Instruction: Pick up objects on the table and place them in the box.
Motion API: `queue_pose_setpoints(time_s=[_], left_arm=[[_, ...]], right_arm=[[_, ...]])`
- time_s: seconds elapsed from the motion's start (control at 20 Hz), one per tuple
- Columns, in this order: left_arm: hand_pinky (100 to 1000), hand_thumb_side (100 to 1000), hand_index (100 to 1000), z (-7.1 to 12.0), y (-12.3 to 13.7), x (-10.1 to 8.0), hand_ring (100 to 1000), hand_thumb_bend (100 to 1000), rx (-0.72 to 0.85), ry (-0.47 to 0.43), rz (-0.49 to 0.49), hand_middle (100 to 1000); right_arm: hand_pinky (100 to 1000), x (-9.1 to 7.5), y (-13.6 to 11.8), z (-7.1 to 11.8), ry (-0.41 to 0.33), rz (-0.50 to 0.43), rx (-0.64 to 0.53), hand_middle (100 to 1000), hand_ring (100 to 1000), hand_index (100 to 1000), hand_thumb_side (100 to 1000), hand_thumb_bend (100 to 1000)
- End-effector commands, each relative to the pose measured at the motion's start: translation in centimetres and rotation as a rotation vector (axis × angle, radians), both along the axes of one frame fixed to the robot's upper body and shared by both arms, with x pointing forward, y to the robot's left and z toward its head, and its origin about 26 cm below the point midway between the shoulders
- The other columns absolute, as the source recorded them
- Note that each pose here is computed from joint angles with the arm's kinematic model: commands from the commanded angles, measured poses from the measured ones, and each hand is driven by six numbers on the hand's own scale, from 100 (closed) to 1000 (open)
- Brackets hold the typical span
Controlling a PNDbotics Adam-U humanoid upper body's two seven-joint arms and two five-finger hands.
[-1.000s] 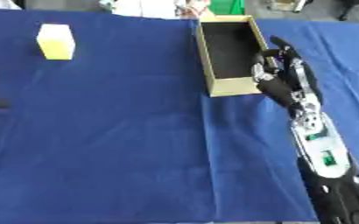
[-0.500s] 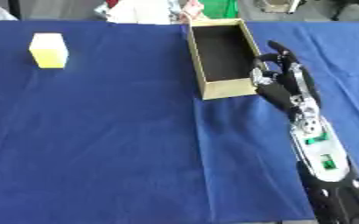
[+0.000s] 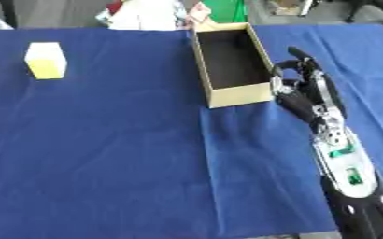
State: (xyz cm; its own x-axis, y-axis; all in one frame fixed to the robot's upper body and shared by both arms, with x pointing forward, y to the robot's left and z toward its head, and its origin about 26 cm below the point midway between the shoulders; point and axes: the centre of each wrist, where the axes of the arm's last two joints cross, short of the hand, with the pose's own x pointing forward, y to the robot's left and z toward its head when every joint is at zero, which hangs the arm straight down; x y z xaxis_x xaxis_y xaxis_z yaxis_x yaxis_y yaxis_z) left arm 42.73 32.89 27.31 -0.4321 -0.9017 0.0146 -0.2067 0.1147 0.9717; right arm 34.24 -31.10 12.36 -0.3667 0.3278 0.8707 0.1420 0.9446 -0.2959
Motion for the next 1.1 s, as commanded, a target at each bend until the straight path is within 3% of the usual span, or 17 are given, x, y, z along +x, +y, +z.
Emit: queue_pose_setpoints(time_s=[0.05, 0.3, 0.55, 1.1], left_arm=[[788, 187, 924, 0.7, 0.3, 1.6, 941, 722, 0.089, -0.015, 0.048, 874], [781, 176, 918, 0.3, -1.3, 4.3, 933, 706, 0.118, -0.003, 0.072, 854], [787, 179, 873, -0.5, -2.7, 6.2, 908, 701, 0.151, 0.012, 0.118, 760], [792, 191, 858, -1.2, -2.3, 7.5, 911, 636, 0.157, 0.048, 0.244, 733]], right_arm=[[745, 0.0, -0.4, 1.0, -0.023, 0.01, -0.031, 674, 951, 939, 268, 100], [746, 0.0, -0.2, 1.2, -0.026, 0.03, -0.036, 673, 951, 939, 270, 100], [746, 0.1, 0.3, 1.7, -0.039, 0.057, -0.04, 673, 951, 939, 271, 100], [746, 0.4, 1.0, 2.3, -0.051, 0.092, -0.043, 673, 952, 936, 264, 100]])
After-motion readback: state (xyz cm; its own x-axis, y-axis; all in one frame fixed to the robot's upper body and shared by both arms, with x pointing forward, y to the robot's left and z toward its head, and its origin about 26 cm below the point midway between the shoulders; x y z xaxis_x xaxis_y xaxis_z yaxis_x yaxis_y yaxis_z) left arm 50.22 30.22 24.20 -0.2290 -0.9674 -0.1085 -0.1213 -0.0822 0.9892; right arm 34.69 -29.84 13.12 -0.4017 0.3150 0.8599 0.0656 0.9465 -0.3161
